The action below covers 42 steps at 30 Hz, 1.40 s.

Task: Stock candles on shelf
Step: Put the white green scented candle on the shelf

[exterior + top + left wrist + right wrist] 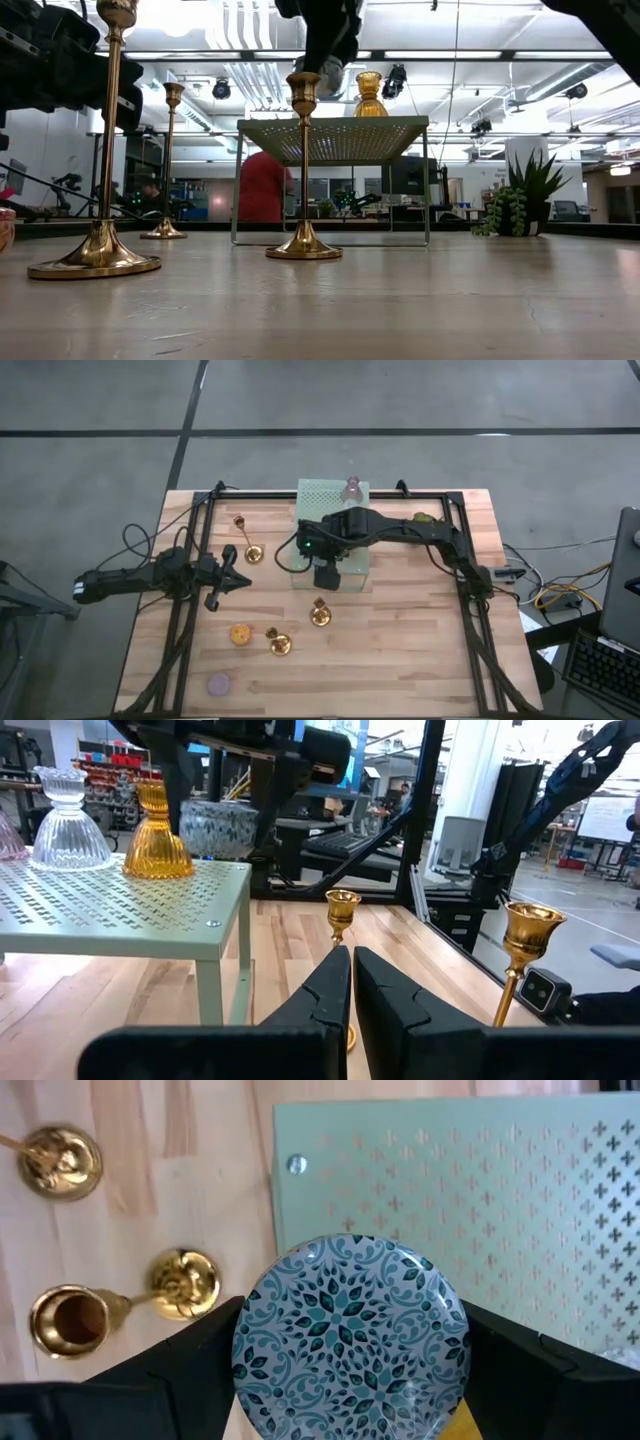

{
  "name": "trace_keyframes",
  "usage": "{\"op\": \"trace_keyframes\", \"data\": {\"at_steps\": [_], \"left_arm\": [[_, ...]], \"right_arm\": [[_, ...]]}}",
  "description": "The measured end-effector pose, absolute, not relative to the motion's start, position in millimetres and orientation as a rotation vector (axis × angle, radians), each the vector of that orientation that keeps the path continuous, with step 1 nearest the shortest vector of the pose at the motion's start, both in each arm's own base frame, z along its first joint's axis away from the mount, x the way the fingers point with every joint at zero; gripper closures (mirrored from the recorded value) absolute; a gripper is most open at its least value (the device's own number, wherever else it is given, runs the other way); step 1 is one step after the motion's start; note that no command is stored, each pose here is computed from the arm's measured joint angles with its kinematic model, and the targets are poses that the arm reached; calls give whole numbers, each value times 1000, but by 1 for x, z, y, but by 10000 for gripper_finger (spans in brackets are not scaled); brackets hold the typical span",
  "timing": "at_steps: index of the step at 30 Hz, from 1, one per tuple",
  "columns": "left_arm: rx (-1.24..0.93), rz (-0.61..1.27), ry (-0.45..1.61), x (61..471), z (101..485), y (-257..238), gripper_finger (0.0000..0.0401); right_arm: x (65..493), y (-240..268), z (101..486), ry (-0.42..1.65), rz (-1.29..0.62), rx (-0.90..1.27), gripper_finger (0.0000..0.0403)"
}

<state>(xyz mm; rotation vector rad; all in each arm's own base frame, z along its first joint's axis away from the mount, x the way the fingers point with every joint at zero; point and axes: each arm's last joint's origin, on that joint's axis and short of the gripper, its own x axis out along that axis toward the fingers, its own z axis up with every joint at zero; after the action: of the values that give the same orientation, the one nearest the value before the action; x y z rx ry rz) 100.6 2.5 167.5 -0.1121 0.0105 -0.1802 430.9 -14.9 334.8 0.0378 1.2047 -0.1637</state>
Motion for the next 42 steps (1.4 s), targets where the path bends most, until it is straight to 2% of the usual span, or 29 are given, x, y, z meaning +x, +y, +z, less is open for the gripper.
{"op": "trace_keyframes", "data": {"at_steps": [21, 29, 42], "left_arm": [[-113, -180, 13, 101, 167, 2, 380], [-113, -180, 13, 101, 167, 2, 380], [-113, -180, 13, 101, 167, 2, 380]], "right_arm": [[430, -68, 336, 1171, -224, 26, 101], [431, -69, 334, 1173, -220, 21, 101], [436, -69, 306, 1228, -199, 17, 99]]}}
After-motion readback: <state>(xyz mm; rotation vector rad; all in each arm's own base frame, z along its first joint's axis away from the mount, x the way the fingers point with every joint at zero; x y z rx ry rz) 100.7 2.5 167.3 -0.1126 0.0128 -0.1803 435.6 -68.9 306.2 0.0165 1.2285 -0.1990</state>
